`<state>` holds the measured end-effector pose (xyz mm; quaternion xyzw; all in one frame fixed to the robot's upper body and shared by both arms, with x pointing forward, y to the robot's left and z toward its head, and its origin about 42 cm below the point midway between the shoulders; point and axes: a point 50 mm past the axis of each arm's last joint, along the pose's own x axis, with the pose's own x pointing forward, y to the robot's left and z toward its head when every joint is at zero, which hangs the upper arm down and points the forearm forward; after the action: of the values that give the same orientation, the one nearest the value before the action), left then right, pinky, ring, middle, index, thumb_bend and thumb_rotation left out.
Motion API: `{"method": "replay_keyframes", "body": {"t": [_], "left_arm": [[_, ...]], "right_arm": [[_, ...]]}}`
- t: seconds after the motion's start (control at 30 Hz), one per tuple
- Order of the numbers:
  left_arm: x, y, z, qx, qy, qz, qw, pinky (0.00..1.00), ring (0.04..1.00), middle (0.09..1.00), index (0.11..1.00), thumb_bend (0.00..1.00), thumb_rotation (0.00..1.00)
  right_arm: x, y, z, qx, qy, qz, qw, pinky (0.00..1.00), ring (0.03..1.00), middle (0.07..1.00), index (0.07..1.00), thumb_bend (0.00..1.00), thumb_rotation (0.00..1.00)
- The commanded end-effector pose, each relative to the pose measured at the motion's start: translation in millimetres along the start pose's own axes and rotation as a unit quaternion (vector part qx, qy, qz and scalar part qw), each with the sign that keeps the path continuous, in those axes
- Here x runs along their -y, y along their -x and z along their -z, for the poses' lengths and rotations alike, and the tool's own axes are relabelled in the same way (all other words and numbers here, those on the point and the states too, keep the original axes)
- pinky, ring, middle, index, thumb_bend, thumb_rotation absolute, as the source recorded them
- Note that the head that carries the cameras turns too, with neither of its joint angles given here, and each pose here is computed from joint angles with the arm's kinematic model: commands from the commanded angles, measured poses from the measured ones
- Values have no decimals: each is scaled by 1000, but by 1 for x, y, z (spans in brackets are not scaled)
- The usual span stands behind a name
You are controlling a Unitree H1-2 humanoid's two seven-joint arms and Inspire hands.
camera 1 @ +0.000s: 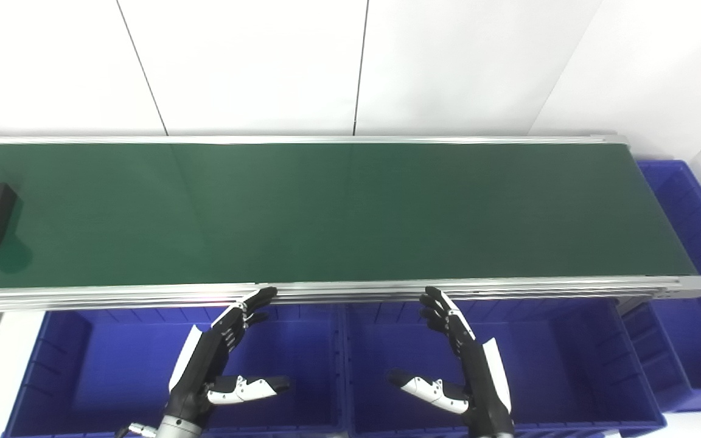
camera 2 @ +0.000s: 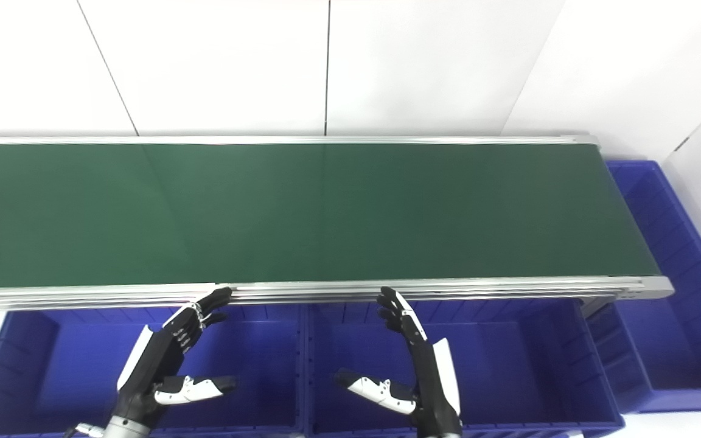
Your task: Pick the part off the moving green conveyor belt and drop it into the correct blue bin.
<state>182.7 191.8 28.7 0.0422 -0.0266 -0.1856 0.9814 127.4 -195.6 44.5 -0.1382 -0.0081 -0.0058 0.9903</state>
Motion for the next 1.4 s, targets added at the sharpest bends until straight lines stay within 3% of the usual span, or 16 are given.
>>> {"method": "replay_keyframes", "body": {"t": [0.0, 0.77, 1.03, 1.37], "left_arm": [[-1, -5, -12, 33, -5, -2, 999, 831, 886, 885, 819, 929, 329], [-1, -5, -11, 31, -3, -1, 1000, 836, 889, 888, 817, 924, 324], [12, -6, -9, 26, -11, 1, 1000, 811, 862, 873, 808, 937, 310], [24, -11, -2, 16, -24, 5, 1000, 749, 814, 837, 787, 999, 301]], "right_arm": [[1, -1, -9, 23, -6, 6, 1000, 805, 823, 859, 901, 894, 489], [2, -1, -8, 21, -5, 6, 1000, 801, 824, 861, 901, 894, 480], [13, 4, -3, 22, -9, 8, 1000, 766, 821, 849, 904, 896, 480], [26, 8, 9, 5, -24, 0, 1000, 947, 905, 904, 957, 827, 431]]}}
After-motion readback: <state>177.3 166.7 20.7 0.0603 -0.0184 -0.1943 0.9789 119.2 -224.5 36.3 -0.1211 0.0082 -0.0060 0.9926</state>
